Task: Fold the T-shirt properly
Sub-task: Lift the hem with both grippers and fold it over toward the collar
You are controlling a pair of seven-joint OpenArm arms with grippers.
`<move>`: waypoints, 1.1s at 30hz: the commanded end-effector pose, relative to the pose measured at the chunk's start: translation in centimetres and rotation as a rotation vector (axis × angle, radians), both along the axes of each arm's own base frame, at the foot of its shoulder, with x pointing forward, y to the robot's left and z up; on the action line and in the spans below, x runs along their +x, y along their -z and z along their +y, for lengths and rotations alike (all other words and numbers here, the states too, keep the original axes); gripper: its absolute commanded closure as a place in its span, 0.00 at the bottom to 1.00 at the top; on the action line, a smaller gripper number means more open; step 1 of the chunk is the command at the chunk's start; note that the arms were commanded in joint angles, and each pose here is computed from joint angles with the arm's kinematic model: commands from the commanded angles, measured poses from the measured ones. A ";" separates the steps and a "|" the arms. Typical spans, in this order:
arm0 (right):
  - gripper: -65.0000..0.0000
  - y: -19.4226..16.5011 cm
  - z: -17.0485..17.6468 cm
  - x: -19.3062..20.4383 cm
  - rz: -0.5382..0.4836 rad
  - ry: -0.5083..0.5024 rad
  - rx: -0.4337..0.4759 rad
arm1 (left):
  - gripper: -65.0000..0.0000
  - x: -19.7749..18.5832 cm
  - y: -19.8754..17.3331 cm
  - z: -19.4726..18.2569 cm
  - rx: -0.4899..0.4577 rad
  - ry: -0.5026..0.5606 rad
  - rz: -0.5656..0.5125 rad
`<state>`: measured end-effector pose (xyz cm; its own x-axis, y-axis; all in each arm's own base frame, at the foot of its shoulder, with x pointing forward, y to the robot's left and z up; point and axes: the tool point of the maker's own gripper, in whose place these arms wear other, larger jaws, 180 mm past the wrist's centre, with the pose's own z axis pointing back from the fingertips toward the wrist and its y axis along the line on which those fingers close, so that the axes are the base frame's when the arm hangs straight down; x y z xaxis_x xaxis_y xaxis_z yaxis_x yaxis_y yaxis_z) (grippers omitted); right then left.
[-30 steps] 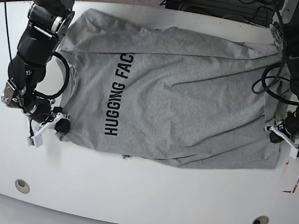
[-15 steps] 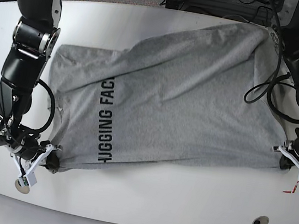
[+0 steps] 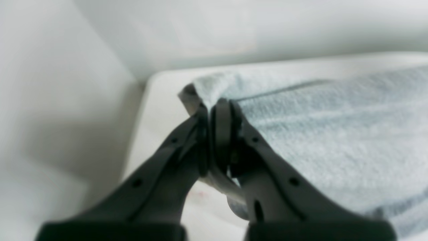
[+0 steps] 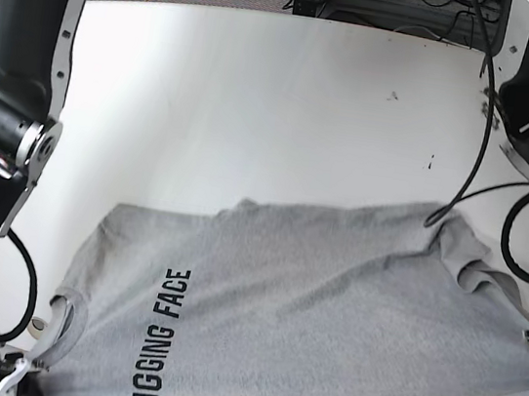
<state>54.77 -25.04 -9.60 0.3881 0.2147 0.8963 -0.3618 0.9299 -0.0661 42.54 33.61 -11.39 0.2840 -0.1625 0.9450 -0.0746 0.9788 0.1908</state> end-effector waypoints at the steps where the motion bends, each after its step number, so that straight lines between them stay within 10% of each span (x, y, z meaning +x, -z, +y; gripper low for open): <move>1: 1.00 -10.3 -1.3 0.2 -0.190 0.019 -0.014 | 1.00 -0.1 -8.8 0.9 0.053 -0.037 -0.188; 13: 1.00 -10.3 -2.0 -0.3 -0.103 0.019 -0.179 | 1.00 -1.2 -19.4 0.9 0.186 -0.047 -0.363; 20: 1.00 -13.4 -3.1 -2.2 -0.205 0.046 -0.177 | 1.00 -0.3 -13.1 0.3 0.236 0.006 -0.204; 33: 1.00 1.1 -2.9 -6.3 -0.042 0.044 -0.188 | 1.00 -2.5 -1.0 -5.5 0.245 0.155 -0.044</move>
<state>48.83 -27.81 -12.87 0.4458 0.3721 0.8141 -0.3392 0.9119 -0.2311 40.82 29.08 -10.41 0.2288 -0.4132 0.8814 0.0569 0.9096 0.4117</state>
